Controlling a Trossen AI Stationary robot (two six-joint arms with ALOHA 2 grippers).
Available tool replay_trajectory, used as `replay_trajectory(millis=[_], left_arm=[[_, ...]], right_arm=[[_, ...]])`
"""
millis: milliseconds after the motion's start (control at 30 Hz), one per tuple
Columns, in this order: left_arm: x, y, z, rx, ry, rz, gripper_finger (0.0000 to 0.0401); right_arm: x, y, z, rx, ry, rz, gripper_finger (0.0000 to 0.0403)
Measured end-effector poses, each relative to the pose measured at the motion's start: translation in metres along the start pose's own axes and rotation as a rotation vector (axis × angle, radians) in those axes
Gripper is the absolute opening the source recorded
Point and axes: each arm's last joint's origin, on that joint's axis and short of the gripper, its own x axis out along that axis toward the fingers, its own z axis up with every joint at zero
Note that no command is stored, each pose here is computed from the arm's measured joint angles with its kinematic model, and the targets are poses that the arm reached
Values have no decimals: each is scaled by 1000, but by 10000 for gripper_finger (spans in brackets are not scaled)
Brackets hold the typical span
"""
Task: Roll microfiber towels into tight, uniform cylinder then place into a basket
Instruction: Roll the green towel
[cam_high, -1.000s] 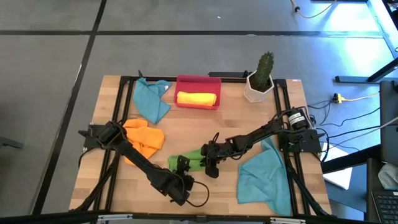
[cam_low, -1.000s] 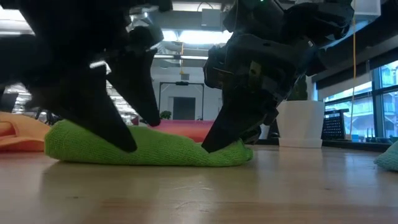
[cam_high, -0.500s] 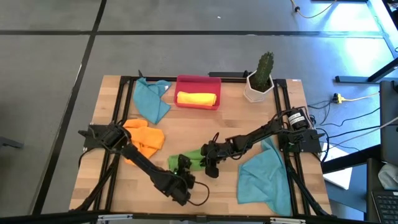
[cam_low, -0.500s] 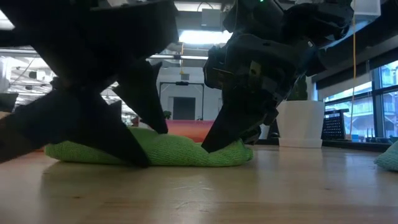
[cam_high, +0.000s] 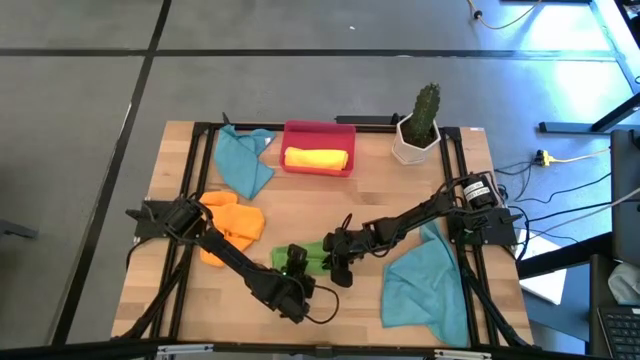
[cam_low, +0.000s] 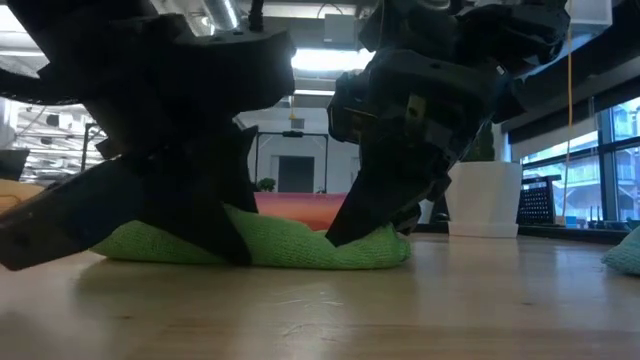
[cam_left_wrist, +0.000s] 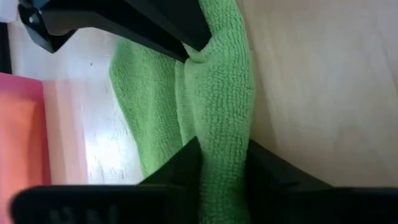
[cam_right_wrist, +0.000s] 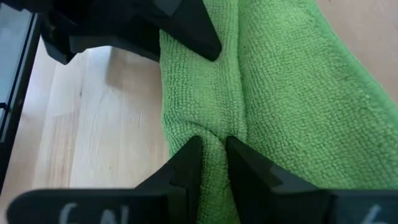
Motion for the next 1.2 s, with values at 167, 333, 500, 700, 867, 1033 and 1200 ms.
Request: replay_trajectory(millis=[167, 333, 500, 700, 867, 1033, 1200], left_arm=[[0, -2, -1, -7, 9, -37, 16], [-1, -2, 0, -32, 12, -61, 4], [-8, 4, 2, -81, 13, -144, 2], [-20, 14, 7, -134, -15, -223, 1], [-17, 19, 9, -160, -6, -281, 1], [-7, 23, 0, -215, -84, -375, 0], [-7, 36, -26, -365, -224, -446, 0]], right_arm=[[-2, 2, 2, -82, -14, 9, 80], [-16, 19, 4, -222, -30, 32, 80], [-35, 41, 1, -391, -43, -38, 93], [-51, 72, -12, -566, -85, -130, 139], [-53, 91, -27, -641, -117, -194, 192], [-55, 102, -39, -673, -137, -246, 231], [-56, 106, -43, -678, -143, -253, 237]])
